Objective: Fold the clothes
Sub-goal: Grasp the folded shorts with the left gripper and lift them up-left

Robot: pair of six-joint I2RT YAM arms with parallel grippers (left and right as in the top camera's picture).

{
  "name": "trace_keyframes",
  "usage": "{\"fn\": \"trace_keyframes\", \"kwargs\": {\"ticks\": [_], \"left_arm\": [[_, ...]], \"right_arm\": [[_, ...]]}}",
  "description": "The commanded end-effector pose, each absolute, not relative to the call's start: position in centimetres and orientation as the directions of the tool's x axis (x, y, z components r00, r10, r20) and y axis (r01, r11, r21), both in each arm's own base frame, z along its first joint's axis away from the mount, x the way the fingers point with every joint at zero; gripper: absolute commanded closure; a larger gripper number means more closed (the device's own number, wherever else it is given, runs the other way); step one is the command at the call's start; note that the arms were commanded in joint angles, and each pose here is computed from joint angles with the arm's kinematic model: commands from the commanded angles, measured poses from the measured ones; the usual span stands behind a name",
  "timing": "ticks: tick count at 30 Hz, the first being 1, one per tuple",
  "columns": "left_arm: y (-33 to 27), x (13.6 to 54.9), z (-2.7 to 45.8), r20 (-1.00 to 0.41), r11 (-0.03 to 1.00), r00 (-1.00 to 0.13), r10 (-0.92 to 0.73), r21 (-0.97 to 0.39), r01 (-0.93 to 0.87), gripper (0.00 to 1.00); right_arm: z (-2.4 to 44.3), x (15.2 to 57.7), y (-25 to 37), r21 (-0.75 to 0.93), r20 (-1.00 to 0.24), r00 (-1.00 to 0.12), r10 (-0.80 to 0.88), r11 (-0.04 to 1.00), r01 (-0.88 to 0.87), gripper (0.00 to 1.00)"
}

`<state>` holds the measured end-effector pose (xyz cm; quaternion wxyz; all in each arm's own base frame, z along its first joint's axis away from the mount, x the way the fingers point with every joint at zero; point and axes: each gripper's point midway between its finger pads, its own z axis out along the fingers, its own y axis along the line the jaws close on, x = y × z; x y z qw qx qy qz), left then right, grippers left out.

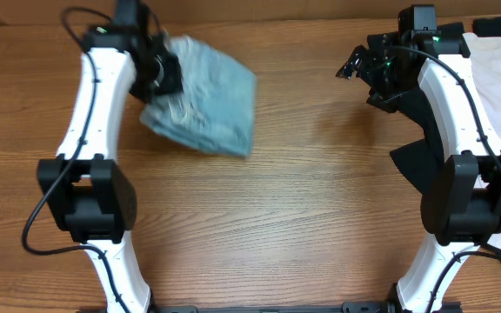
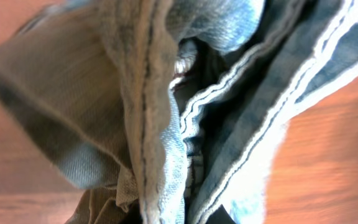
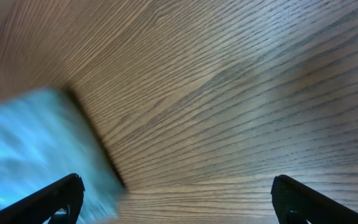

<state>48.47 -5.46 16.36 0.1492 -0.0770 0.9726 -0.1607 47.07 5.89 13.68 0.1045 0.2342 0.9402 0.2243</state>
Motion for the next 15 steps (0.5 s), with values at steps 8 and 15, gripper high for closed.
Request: {"fn": "trace_keyframes", "kwargs": {"ticks": [8,15], "left_arm": [[1.2,52.2,26.1,-0.361,0.771,-0.747,-0.559,-0.559,-0.307,0.96],[7.0,53.3,28.2,-0.298,0.603,-0.608,-0.736,-0.697,-0.389,0.96]], "right_arm": [[15.0,46.9,5.7,0.473,-0.124,-0.867,0.483,0.797,0.376,0.00],[15.0,46.9,5.7,0.471,-0.131,-0.872,0.472,0.803,0.364,0.00]]}}
